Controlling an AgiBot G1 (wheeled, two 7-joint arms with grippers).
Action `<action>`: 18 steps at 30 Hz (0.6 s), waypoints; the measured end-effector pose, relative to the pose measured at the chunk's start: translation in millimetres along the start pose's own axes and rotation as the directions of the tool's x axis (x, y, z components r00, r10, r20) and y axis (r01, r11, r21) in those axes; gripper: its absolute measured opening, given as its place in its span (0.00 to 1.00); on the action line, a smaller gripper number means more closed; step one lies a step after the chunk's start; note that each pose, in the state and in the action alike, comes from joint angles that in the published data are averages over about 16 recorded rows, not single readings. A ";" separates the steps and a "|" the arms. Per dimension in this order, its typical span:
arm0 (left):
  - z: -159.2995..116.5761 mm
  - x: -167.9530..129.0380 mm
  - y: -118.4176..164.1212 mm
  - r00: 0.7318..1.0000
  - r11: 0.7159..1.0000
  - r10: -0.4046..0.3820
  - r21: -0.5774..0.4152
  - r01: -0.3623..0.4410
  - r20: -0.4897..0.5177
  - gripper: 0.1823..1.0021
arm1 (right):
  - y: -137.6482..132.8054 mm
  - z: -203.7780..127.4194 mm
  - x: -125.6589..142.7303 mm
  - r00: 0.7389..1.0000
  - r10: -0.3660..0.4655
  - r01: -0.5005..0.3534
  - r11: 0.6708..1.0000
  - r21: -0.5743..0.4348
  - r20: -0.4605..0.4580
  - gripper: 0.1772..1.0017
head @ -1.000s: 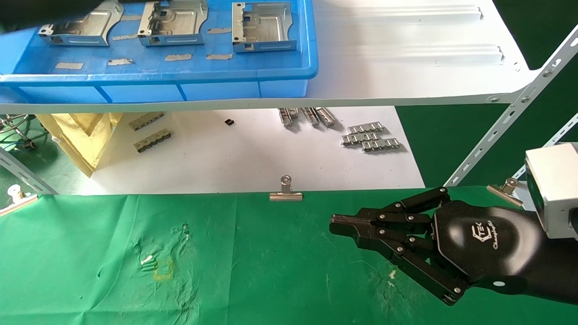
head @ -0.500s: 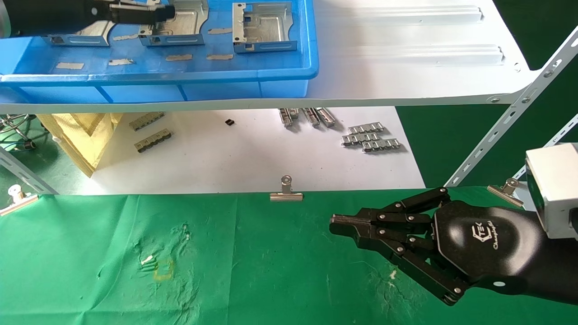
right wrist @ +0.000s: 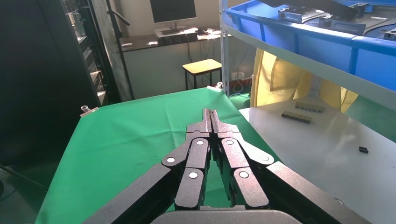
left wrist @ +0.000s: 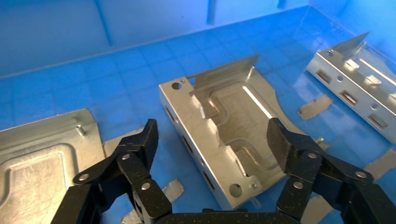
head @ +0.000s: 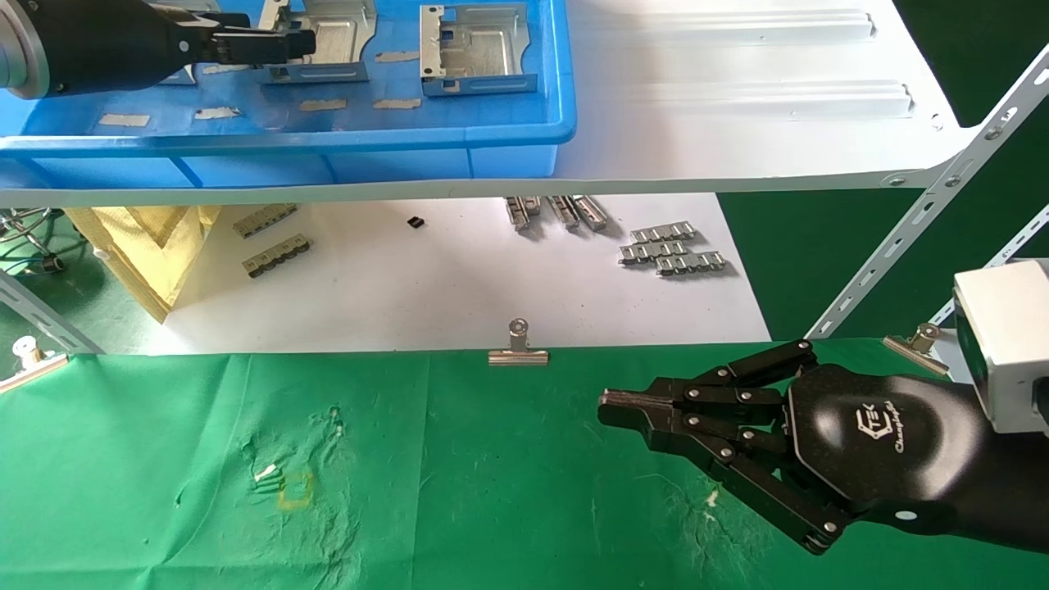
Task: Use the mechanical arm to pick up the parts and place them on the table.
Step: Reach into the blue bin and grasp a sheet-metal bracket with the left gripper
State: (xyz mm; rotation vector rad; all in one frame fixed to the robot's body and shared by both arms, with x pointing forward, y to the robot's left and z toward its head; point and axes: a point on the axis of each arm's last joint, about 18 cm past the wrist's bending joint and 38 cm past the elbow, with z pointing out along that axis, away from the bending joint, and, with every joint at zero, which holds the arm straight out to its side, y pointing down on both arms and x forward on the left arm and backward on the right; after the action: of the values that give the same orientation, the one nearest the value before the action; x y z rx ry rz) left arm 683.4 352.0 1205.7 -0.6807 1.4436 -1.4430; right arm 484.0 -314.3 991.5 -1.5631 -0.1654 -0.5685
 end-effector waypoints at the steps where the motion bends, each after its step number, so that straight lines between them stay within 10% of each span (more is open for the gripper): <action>1: 0.6 0.1 0.3 1.000 1.000 -0.004 0.000 0.004 0.001 0.88 | 0.0 0.0 0.0 1.000 0.000 0.000 1.000 0.000 0.000 0.02; 18: 4.1 -0.2 0.9 0.999 0.999 -0.042 0.012 0.041 0.013 0.45 | 0.0 0.0 0.0 1.000 0.000 0.000 1.000 0.000 0.000 0.02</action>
State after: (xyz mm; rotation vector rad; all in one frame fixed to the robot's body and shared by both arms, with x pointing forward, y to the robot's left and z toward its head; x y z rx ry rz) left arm 687.4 350.5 1205.6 -0.7154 1.4173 -1.4751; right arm 484.0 -314.3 991.5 -1.5631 -0.1654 -0.5685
